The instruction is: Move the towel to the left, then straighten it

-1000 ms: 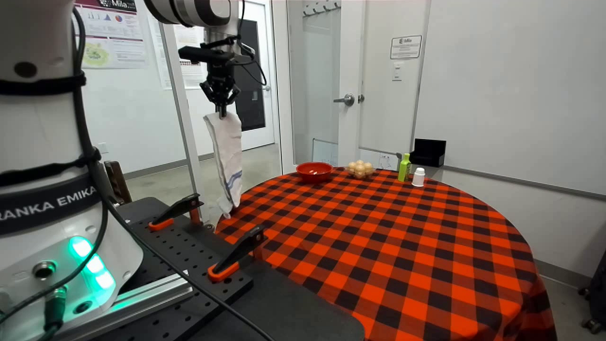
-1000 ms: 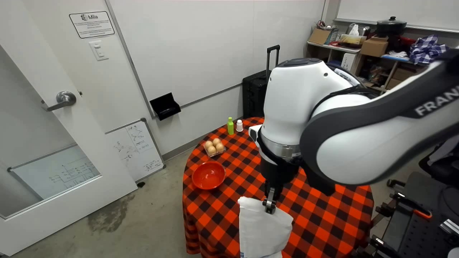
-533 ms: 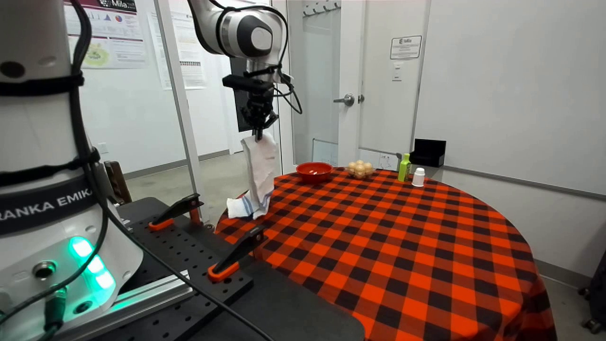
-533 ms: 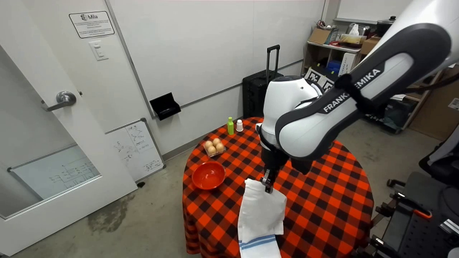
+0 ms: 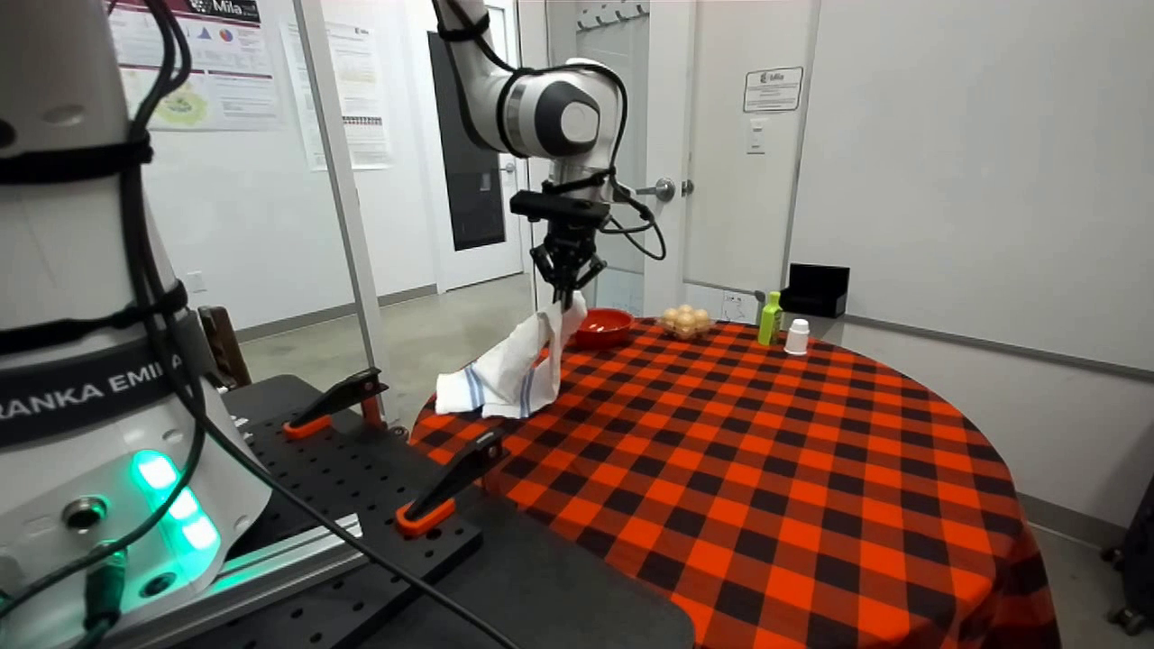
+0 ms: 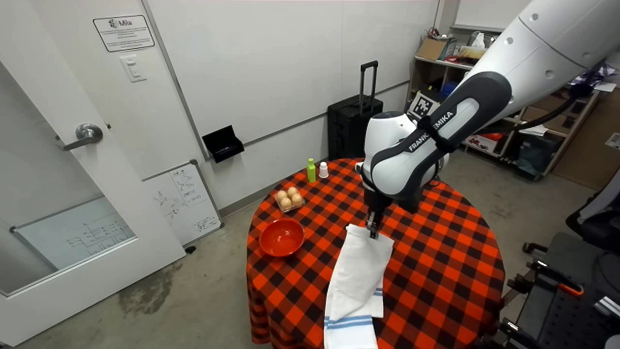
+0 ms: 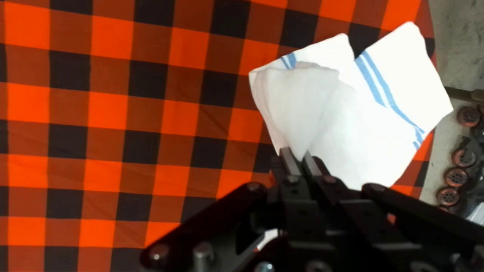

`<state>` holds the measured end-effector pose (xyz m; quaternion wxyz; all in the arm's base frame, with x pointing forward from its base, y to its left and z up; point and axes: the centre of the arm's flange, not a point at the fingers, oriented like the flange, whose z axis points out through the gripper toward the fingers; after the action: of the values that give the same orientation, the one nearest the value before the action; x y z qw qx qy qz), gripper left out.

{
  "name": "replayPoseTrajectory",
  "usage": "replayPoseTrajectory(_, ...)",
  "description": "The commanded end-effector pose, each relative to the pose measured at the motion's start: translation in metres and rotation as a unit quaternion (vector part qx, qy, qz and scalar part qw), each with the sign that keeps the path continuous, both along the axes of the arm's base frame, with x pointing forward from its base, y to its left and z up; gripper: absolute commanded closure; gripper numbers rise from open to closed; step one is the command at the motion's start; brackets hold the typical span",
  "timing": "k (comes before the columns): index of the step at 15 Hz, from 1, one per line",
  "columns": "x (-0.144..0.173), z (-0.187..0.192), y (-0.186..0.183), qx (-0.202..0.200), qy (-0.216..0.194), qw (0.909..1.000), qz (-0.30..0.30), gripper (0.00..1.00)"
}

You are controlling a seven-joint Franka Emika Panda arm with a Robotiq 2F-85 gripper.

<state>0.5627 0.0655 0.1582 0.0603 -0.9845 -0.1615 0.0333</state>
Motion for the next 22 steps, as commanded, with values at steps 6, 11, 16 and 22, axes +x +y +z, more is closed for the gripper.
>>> replayPoseTrajectory(6, 0.055, -0.047, -0.073, -0.047, -0.05, 0.9943, 0.082, 0.99)
replayPoseTrajectory(11, 0.065, -0.072, -0.095, -0.058, -0.052, 0.9923, 0.096, 0.69)
replayPoseTrajectory(16, 0.077, -0.074, -0.105, -0.05, -0.071, 0.9932, 0.077, 0.34)
replayPoseTrajectory(22, 0.064, -0.046, -0.08, -0.027, -0.053, 0.9968, 0.053, 0.0)
